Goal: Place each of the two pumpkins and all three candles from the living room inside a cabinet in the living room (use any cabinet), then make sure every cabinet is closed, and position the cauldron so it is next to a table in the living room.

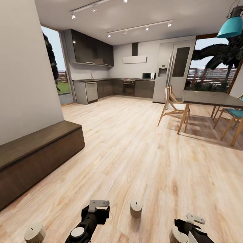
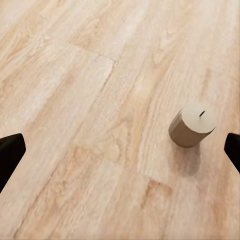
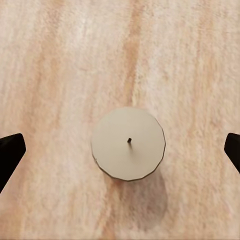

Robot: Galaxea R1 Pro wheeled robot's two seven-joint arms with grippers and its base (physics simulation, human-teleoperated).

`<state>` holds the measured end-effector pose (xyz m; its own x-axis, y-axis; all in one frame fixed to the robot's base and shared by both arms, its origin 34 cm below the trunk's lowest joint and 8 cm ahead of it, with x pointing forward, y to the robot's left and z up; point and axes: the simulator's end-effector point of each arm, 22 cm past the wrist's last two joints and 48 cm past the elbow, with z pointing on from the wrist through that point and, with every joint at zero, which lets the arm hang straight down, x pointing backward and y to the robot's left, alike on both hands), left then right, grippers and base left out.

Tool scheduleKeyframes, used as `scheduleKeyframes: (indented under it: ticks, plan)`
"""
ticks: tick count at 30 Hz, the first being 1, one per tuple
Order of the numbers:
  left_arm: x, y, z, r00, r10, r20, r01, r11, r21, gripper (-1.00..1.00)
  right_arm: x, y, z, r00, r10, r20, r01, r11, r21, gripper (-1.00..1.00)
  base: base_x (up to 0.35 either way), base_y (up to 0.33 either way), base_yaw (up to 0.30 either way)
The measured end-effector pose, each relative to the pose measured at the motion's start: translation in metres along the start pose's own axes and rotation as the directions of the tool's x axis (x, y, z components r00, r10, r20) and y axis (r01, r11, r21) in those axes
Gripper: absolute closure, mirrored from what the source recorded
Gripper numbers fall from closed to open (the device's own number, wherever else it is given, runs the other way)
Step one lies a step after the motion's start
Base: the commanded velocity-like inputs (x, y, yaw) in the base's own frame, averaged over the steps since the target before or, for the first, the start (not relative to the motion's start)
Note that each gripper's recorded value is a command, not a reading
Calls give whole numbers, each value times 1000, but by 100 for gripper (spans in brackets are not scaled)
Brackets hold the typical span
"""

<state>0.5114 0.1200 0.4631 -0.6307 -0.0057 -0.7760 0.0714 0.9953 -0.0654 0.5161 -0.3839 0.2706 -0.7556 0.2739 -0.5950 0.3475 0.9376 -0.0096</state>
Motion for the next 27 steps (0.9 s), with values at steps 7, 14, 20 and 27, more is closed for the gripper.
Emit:
scheduleKeyframes:
  ticks: [7,14,20,27]
  plan:
    - [15,0,6,1000,1,-3,-1,1000,1,-100,13,-1,10,1000,-1,-3,1,1000,0,-100,0,0,0]
    - [26,1,13,1000,-3,-30,3,1000,1,-100,26,-4,16,1000,-6,-28,6,1000,9,-100,0,0,0]
    - [29,1,9,999,-8,-32,9,1000,1,-100,23,-11,17,1000,-7,-29,8,1000,29,-100,0,0,0]
    - [31,1,8,999,-8,-36,8,1000,-3,-100,22,-16,17,1000,-8,-28,9,999,51,-100,22,0,0]
